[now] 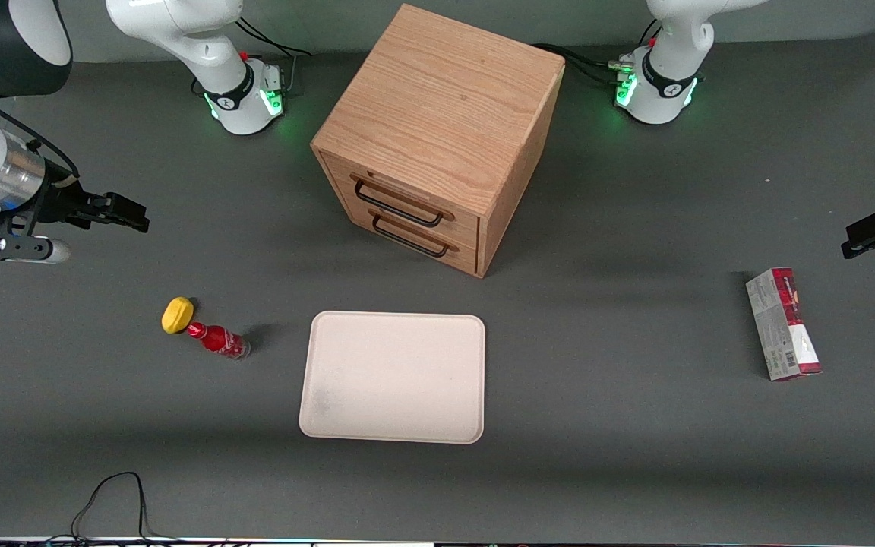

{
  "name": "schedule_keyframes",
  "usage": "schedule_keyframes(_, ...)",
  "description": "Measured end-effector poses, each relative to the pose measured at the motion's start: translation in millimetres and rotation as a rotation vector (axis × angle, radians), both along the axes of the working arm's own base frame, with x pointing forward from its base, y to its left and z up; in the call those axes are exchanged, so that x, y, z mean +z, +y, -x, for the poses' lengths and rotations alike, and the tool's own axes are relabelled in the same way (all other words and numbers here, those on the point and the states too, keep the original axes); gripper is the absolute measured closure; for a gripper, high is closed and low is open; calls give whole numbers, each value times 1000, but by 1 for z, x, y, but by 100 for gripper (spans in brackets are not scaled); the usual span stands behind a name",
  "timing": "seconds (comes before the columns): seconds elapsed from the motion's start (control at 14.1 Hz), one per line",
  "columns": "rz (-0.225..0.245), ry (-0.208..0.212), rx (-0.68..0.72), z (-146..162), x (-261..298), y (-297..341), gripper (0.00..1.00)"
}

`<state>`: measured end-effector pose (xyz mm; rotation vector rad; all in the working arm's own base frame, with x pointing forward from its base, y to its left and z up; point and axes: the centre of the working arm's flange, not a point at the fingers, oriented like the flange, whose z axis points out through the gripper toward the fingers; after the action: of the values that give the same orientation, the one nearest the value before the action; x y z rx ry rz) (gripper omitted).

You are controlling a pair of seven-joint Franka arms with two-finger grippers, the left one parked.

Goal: Place coke bottle on tray

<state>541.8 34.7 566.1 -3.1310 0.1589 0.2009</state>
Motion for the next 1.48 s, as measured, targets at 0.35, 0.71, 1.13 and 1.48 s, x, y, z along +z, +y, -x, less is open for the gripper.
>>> schedule_keyframes(0.35,-16,0,2,0,2,-2,0)
schedule_keyframes(0.71,-19,0,9,0,2,0,0)
schedule_keyframes(1.13,-15,-31,10,-25,11,3,0)
schedule_keyframes(1.48,-8,36,19,-85,-6,17,0)
